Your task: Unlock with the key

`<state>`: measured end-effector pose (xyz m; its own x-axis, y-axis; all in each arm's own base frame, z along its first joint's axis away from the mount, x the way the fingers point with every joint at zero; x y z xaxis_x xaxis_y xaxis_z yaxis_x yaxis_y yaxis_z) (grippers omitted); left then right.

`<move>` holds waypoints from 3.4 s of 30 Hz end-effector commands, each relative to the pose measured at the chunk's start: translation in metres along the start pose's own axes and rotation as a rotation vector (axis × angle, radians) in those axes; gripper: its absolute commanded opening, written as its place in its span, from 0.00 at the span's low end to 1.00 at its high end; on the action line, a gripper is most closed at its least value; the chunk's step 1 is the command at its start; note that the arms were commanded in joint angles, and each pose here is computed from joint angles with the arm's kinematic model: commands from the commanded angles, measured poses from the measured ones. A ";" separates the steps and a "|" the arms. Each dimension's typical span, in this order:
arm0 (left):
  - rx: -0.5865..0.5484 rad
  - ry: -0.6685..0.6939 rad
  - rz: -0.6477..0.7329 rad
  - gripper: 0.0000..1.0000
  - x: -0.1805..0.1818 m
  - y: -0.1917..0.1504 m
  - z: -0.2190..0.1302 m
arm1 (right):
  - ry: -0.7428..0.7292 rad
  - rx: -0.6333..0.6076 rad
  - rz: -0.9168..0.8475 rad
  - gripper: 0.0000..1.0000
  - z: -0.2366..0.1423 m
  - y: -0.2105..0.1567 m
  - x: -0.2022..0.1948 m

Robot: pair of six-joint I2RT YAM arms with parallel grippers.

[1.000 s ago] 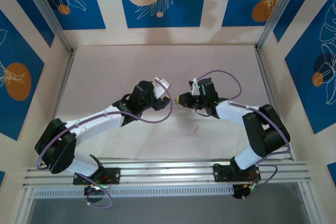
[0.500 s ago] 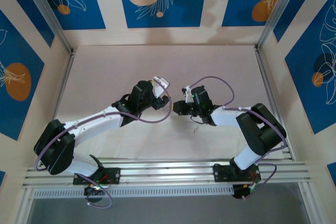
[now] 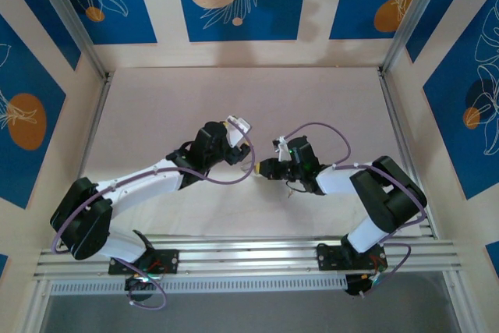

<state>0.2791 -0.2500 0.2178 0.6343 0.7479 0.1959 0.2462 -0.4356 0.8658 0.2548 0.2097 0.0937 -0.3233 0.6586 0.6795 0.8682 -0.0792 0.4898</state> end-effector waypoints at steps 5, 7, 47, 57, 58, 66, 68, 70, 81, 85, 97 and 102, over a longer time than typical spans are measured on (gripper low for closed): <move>-0.038 0.011 -0.038 0.69 0.005 0.003 -0.003 | -0.031 0.022 0.080 0.08 0.004 0.005 -0.004; -0.037 0.008 -0.047 0.69 0.004 0.001 -0.001 | -0.046 0.035 0.135 0.08 0.007 0.006 -0.013; -0.016 0.366 -0.372 0.82 0.048 -0.013 -0.050 | -0.742 0.327 -0.059 0.63 -0.013 0.005 0.007; -0.052 0.383 -0.497 0.84 0.064 -0.032 -0.087 | -0.867 0.423 -0.080 0.59 0.029 -0.008 0.018; -0.055 0.383 -0.497 0.84 0.064 -0.033 -0.088 | -0.877 0.419 -0.080 0.58 0.031 -0.007 0.018; -0.072 0.379 -0.505 0.84 0.065 -0.033 -0.093 | -0.896 0.378 -0.086 0.40 0.052 0.015 0.017; -0.080 0.375 -0.505 0.84 0.066 -0.032 -0.093 | -0.893 0.376 -0.080 0.38 0.056 0.019 0.016; -0.089 0.373 -0.505 0.84 0.066 -0.030 -0.094 | -0.887 0.370 -0.076 0.35 0.060 0.022 0.015; -0.114 0.385 -0.513 0.84 0.070 -0.027 -0.096 | -0.857 0.285 -0.008 0.31 0.089 0.055 0.017; -0.123 0.391 -0.520 0.84 0.072 -0.023 -0.099 | -0.860 0.274 0.022 0.31 0.102 0.068 0.016; -0.136 0.403 -0.501 0.85 0.078 -0.013 -0.103 | -0.800 0.275 0.041 0.35 0.127 0.101 0.016; -0.124 0.431 -0.467 0.87 0.087 -0.005 -0.108 | -0.781 0.278 0.027 0.47 0.126 0.101 0.019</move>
<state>0.2493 -0.1339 0.2586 0.1372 0.9869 -0.0846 0.3631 0.0293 0.9313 0.3771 0.3039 0.0897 -0.0251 0.9991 0.0352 0.9719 0.0162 0.2347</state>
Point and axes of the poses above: each hand's point on the last joint's axis, 136 mm out from that joint toward the fingers, its own z axis out along the fingers, its own x axis along the line the jaws close on, y = z × x, the point moved 7 cm from there along -z, back along the fingers, and after that the axes turned 1 degree about -z, right-handed, at the moved point
